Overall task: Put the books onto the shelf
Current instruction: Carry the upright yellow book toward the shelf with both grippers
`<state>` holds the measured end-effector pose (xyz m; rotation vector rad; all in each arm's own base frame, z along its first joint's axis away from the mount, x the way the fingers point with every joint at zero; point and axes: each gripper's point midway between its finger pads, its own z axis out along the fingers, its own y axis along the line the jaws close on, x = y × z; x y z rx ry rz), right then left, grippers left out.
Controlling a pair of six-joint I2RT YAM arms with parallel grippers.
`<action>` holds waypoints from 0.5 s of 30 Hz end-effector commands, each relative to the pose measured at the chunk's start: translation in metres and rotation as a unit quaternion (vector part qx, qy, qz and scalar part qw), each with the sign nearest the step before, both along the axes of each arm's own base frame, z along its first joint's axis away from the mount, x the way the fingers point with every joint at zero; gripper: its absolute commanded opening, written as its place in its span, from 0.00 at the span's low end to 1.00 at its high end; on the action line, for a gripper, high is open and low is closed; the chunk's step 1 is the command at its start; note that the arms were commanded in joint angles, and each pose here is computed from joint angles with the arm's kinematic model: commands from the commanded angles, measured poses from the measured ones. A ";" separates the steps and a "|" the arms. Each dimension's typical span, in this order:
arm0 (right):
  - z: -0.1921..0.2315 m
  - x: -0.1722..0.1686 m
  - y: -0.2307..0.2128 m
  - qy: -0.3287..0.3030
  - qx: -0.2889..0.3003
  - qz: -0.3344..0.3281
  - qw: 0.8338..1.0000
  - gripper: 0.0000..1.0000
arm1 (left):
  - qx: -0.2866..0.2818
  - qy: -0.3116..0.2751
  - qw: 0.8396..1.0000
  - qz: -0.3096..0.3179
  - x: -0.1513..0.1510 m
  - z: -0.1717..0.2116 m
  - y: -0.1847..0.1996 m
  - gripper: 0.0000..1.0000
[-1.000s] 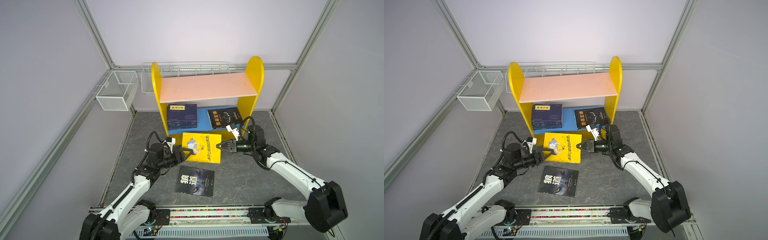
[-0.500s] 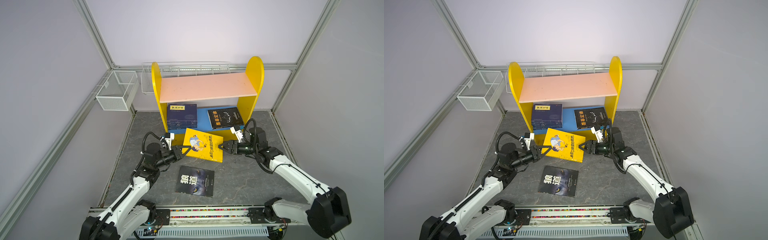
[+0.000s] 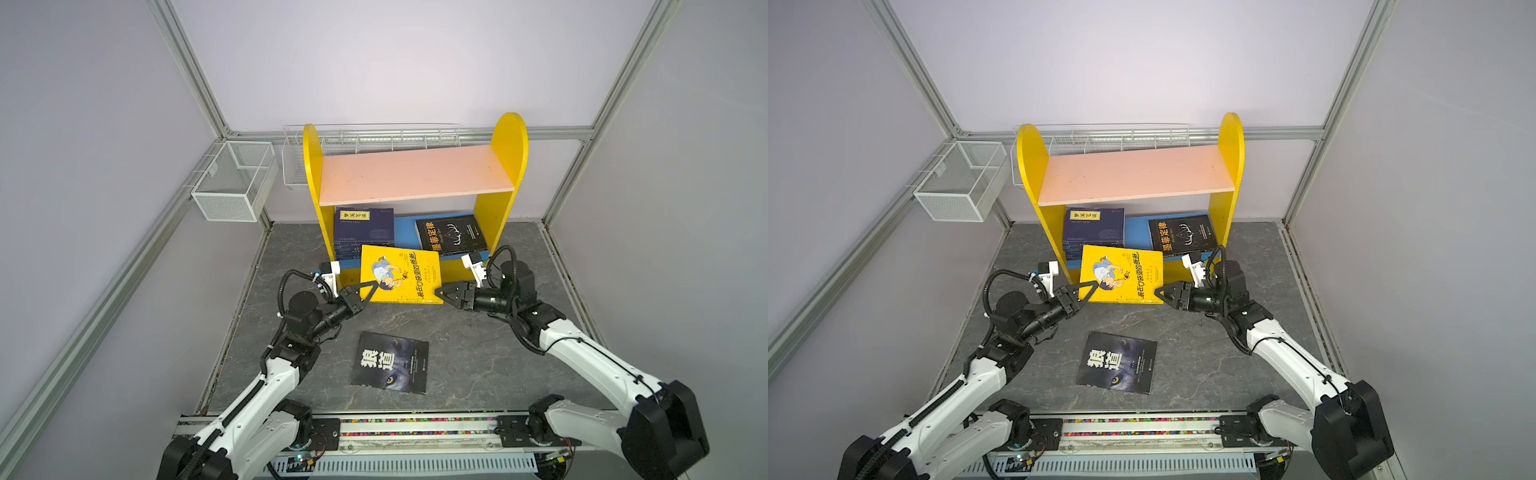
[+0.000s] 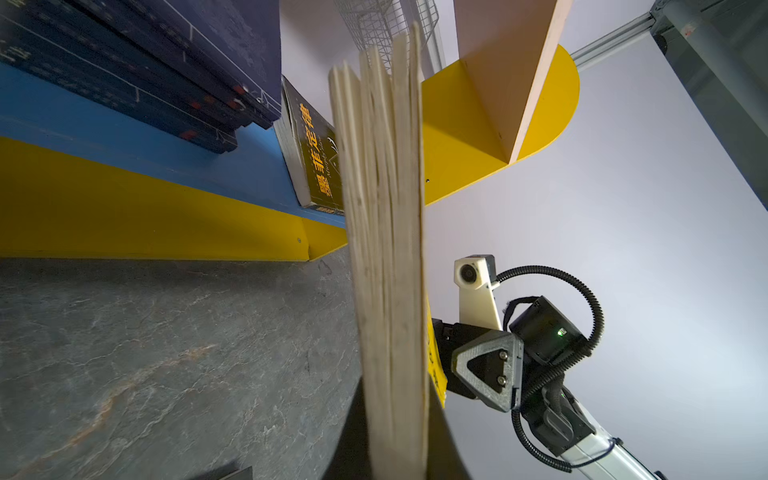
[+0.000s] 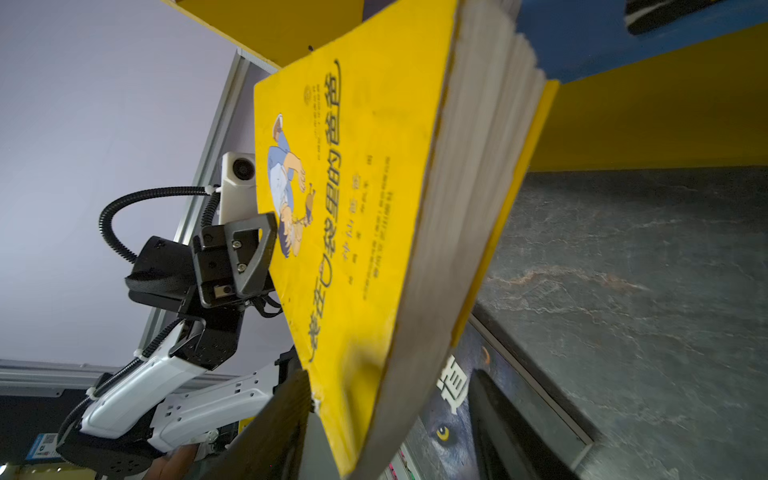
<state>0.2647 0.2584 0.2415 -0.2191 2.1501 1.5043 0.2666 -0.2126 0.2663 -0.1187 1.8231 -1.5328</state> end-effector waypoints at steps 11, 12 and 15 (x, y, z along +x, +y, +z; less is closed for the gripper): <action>0.041 0.009 0.015 -0.040 0.049 -0.002 0.998 0.11 | -0.019 -0.036 0.999 0.002 0.000 0.023 -0.010 0.14; 0.043 0.009 0.012 -0.047 0.044 -0.004 0.998 0.10 | -0.012 -0.032 0.999 0.005 0.001 0.021 -0.009 0.27; 0.053 0.010 0.001 -0.064 0.038 0.002 0.997 0.07 | 0.025 -0.011 0.999 0.020 0.004 0.011 -0.004 0.66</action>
